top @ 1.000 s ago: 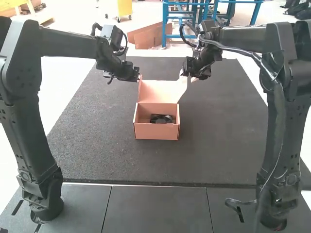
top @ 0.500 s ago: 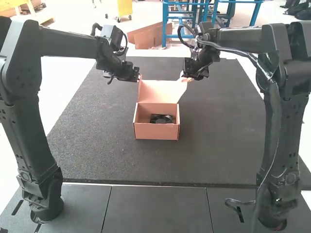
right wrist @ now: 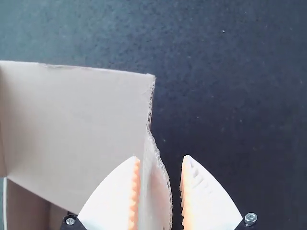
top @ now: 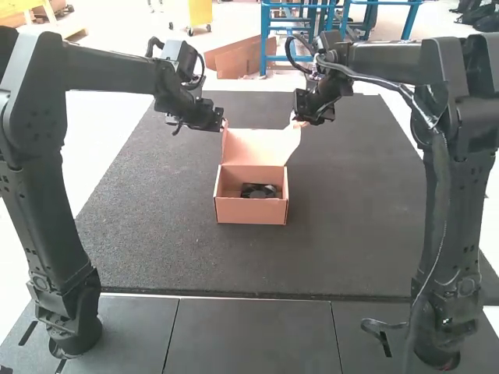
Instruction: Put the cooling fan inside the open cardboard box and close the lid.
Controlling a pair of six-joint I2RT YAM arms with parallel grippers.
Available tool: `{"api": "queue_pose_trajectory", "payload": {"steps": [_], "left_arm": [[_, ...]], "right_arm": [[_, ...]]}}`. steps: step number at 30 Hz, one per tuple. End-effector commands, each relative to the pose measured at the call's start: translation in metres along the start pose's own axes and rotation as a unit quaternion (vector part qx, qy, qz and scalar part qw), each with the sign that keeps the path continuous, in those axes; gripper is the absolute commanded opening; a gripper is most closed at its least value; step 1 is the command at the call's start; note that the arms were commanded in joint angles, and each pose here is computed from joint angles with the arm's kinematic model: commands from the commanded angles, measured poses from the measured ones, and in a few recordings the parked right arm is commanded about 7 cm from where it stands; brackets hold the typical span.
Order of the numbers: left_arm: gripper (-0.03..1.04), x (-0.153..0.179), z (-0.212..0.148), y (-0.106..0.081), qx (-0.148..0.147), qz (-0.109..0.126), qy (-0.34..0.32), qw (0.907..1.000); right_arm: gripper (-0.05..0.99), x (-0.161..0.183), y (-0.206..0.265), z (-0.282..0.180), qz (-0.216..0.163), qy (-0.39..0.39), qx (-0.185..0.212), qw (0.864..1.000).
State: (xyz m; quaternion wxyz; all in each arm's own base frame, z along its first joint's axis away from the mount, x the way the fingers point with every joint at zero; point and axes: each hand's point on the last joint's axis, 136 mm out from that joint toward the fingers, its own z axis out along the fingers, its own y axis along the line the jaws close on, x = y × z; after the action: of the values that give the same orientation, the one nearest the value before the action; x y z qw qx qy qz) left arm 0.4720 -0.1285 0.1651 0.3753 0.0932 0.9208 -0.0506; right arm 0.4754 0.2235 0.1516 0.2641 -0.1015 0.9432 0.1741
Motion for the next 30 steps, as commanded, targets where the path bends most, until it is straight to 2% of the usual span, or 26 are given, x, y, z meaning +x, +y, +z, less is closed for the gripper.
{"api": "queue_pose_trajectory", "payload": {"steps": [1,4,17,20,30], "left_arm": [[0.97,-0.015,-0.008,-0.007,0.010,-0.002,-0.018,0.9998],[0.97,-0.015,-0.008,-0.007,0.010,-0.002,-0.019,0.9998],[0.97,-0.015,-0.008,-0.007,0.010,-0.002,-0.019,0.9998],[0.97,-0.015,-0.008,-0.007,0.010,-0.002,-0.019,0.9998],[0.97,-0.012,-0.007,-0.007,0.009,-0.002,-0.014,0.9999]], "right_arm": [[0.22,-0.012,0.012,-0.010,-0.007,-0.017,-0.011,1.000],[0.19,-0.011,0.012,-0.010,-0.008,-0.014,-0.011,1.000],[0.18,0.001,0.014,-0.008,-0.009,0.007,-0.010,1.000],[0.09,0.000,0.015,-0.009,-0.009,0.007,-0.012,1.000],[0.03,0.005,0.019,-0.009,-0.014,0.015,-0.015,1.000]]}}
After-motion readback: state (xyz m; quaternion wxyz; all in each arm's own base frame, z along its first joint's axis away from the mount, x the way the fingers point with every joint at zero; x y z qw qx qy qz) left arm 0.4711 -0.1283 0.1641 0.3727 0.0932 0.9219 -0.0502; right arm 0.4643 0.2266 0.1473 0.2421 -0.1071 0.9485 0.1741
